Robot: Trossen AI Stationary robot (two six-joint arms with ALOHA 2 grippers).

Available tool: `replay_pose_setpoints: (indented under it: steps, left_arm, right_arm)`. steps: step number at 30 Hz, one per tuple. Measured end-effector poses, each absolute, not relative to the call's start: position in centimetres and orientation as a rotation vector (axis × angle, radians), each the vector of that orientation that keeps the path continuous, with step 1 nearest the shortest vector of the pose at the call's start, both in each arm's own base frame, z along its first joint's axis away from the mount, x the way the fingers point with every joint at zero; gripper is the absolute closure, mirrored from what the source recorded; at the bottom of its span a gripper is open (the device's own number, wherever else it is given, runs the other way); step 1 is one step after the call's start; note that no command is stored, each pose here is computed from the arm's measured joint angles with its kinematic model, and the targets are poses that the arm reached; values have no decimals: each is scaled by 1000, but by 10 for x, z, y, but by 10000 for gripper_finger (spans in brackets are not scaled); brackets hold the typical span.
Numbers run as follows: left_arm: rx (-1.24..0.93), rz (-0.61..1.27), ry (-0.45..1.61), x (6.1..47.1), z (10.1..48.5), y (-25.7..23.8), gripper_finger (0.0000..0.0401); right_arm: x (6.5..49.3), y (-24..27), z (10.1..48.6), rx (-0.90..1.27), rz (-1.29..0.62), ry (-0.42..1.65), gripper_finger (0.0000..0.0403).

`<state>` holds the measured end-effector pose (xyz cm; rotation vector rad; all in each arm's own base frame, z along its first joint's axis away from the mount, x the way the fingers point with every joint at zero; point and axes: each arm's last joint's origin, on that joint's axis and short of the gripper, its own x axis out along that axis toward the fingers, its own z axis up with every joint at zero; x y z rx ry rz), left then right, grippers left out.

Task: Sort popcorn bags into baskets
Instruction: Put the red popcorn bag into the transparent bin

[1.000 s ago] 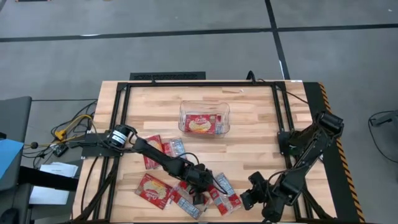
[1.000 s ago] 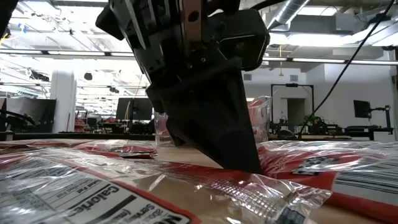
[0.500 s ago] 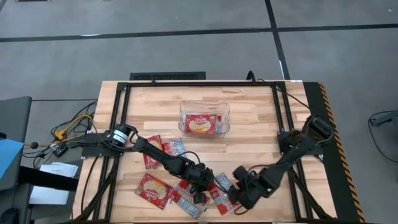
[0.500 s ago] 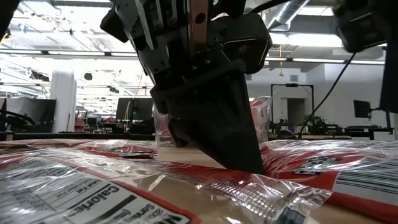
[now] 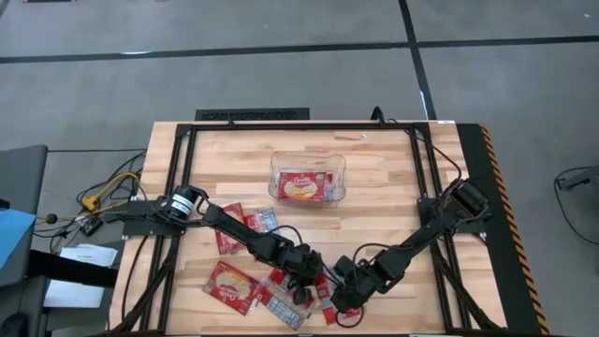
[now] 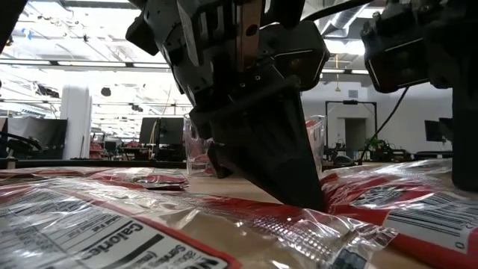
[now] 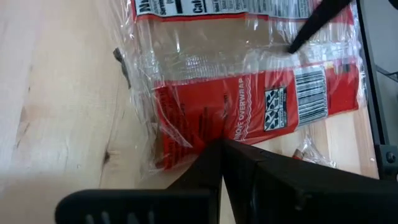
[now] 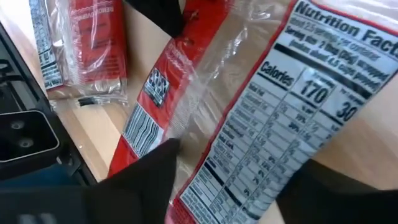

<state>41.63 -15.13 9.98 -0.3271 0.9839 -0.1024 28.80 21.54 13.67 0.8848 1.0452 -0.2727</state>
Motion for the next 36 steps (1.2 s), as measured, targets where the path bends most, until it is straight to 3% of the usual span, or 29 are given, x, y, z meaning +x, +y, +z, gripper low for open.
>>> replay_pose_setpoints:
  steps: [8, 10, 15, 22, 29, 36]
  left_arm:
    - [-376, -139, 998, 416, 106, -149, 401]
    - [-402, -147, 1015, 414, 113, -147, 401]
    - [-402, -122, 1117, 394, 152, -134, 401]
    - [-374, -38, 1110, 339, 253, -108, 401]
    - [-427, 94, 859, 272, 343, -85, 401]
    - [-457, 258, 615, 221, 387, -66, 401]
  right_arm:
    - [285, 213, 153, 880, -254, 1032, 357]
    - [284, 212, 158, 868, -241, 1027, 384]
    - [280, 198, 179, 868, -255, 1009, 369]
    - [285, 152, 248, 677, -282, 892, 389]
    - [313, 78, 316, 287, -405, 873, 388]
    - [363, 22, 318, -101, -447, 1004, 388]
